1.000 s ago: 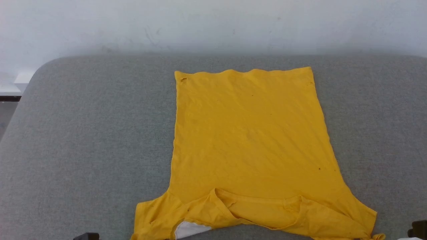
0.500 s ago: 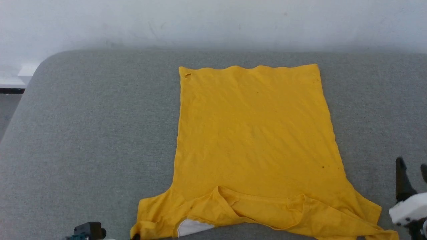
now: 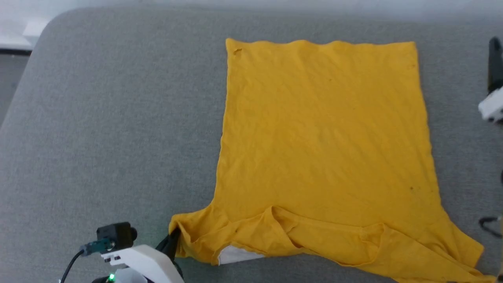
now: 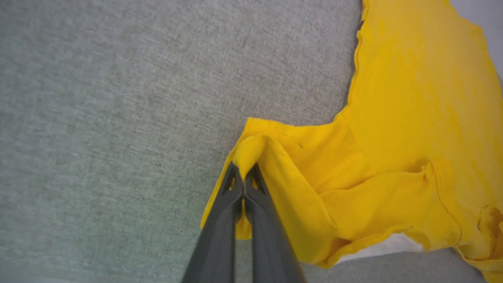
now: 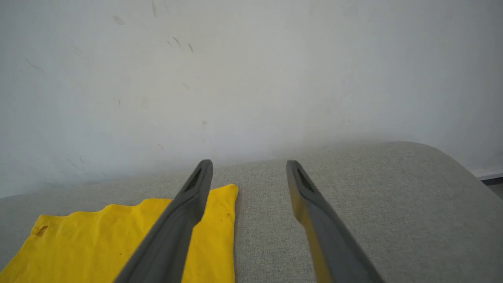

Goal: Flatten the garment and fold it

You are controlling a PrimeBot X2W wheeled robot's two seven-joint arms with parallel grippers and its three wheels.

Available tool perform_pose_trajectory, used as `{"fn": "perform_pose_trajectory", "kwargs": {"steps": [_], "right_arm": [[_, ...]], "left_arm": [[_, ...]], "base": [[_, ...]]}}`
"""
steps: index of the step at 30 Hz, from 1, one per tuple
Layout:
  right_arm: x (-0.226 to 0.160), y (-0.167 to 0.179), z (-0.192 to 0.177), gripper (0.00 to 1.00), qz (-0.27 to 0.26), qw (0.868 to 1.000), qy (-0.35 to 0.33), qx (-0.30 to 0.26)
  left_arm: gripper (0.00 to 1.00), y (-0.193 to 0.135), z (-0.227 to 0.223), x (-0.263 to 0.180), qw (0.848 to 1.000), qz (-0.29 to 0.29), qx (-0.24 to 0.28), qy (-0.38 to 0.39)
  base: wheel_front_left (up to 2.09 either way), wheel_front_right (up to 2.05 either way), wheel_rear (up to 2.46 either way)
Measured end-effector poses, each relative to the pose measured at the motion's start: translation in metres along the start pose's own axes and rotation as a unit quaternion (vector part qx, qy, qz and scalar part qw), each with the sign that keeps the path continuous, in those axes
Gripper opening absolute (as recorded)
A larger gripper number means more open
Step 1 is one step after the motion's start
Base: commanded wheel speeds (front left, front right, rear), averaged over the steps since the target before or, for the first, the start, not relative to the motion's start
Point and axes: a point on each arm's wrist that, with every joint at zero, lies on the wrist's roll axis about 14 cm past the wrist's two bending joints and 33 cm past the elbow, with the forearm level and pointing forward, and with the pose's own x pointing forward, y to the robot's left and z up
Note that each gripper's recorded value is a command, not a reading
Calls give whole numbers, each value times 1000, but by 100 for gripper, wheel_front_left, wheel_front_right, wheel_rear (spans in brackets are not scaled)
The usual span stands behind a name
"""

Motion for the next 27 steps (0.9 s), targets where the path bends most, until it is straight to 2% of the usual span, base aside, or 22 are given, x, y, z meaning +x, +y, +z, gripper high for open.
{"fn": "perform_pose_trajectory", "kwargs": {"steps": [5,9,15,22,24,26,27], "right_arm": [[50,11,-10,100,4,999,52,-12],[80,22,-40,100,9,992,126,-22],[106,28,-92,100,3,970,240,-40],[111,29,-149,100,-13,934,352,-60],[112,29,-159,100,-17,928,366,-67],[115,30,-162,100,-21,927,369,-61],[116,30,-162,95,-23,926,372,-60]], "left_arm": [[0,-5,6,10,1000,-2,-6,-9],[0,-3,7,17,1000,5,-14,-12],[0,0,2,25,1000,14,-23,-13],[0,5,-1,31,999,23,-31,-16],[0,7,-2,32,999,25,-32,-16],[0,8,-2,33,999,26,-32,-16],[0,8,-2,34,999,28,-32,-15]], "base": [[0,0,0],[0,0,0],[0,0,0],[0,0,0],[0,0,0],[0,0,0],[0,0,0]]}}
